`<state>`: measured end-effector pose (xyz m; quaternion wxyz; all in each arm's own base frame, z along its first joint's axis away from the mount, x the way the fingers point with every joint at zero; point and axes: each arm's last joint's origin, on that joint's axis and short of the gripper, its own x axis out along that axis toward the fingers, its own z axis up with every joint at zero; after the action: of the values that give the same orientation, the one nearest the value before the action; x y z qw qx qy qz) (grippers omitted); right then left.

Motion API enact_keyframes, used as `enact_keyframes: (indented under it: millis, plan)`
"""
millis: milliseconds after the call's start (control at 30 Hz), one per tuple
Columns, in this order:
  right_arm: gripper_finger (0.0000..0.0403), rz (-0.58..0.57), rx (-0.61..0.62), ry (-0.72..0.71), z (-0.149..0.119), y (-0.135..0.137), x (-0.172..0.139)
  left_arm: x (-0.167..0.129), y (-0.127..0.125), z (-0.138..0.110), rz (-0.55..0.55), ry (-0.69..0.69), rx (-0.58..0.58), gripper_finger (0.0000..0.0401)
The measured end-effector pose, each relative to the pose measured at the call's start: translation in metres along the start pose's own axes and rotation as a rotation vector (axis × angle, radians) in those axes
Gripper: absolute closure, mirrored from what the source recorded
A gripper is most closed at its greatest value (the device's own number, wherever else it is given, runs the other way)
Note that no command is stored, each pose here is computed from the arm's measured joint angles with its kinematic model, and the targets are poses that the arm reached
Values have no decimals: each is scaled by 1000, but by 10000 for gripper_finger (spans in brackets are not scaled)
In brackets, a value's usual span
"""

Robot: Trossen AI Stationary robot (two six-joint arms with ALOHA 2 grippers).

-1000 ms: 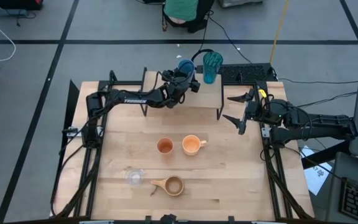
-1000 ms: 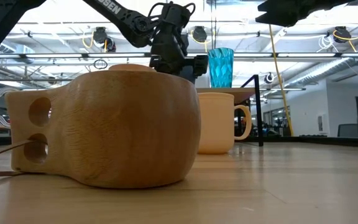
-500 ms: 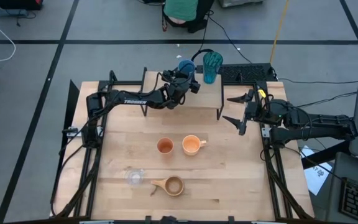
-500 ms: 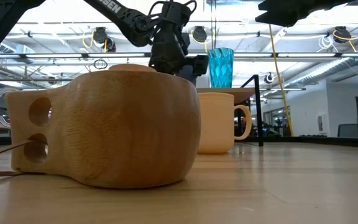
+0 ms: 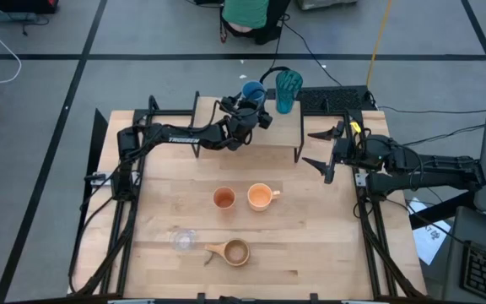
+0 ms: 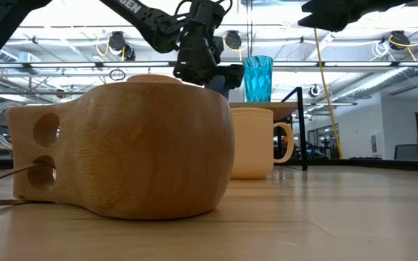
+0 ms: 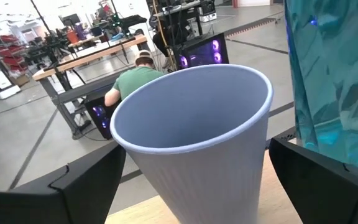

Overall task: Stack small to large cups/mugs on shelf
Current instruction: Put the light blue cup on the shelf

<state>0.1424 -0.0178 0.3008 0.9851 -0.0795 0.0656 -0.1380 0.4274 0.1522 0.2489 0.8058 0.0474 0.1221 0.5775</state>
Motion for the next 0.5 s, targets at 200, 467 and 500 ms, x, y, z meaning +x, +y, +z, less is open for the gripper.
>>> enact_keyframes:
  millis: [200, 467, 500]
  plan:
    - [55, 1, 0, 5, -1, 0, 0, -3, -2, 0, 8, -1, 9, 1]
    - [55, 1, -1, 5, -1, 0, 0, -3, -2, -3, 10, 18, 40, 1]
    - [55, 1, 0, 5, -1, 0, 0, -3, -2, -3, 11, 18, 40, 1]
